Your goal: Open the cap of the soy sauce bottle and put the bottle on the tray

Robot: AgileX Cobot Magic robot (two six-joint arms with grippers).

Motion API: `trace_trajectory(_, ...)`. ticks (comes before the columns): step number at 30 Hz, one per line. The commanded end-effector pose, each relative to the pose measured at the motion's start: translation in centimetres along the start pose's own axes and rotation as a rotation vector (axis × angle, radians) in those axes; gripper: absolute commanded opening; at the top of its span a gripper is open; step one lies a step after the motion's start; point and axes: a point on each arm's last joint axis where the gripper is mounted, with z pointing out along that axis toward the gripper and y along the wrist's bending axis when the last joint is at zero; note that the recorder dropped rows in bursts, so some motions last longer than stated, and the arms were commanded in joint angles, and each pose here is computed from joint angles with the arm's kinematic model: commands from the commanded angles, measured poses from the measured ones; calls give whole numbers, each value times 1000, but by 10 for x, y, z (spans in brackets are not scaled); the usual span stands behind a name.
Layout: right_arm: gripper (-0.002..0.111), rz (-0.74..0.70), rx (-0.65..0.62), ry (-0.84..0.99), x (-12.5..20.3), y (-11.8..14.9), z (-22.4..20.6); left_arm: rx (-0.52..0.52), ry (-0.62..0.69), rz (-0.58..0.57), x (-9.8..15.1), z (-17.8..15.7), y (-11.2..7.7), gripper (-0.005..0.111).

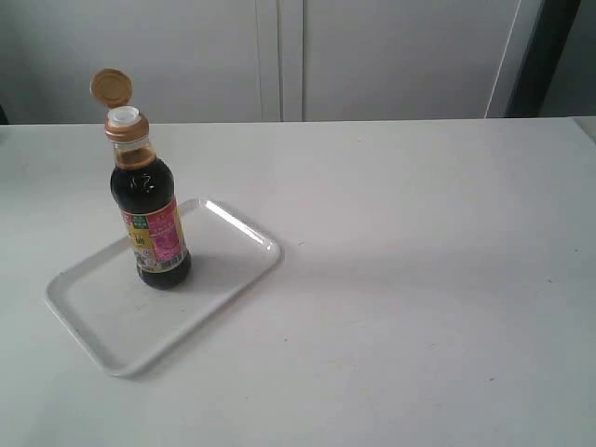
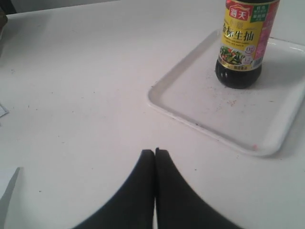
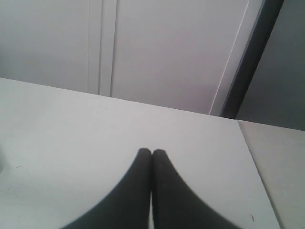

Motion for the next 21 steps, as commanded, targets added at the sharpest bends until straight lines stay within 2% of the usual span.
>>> trace_trajectory(1, 0, 5, 7, -4, 1, 0, -1, 3, 0, -33, 13, 8, -1, 0)
trace_trajectory(21, 0, 7, 6, -4, 1, 0, -1, 0, -20, -54, 12, 8, -1, 0)
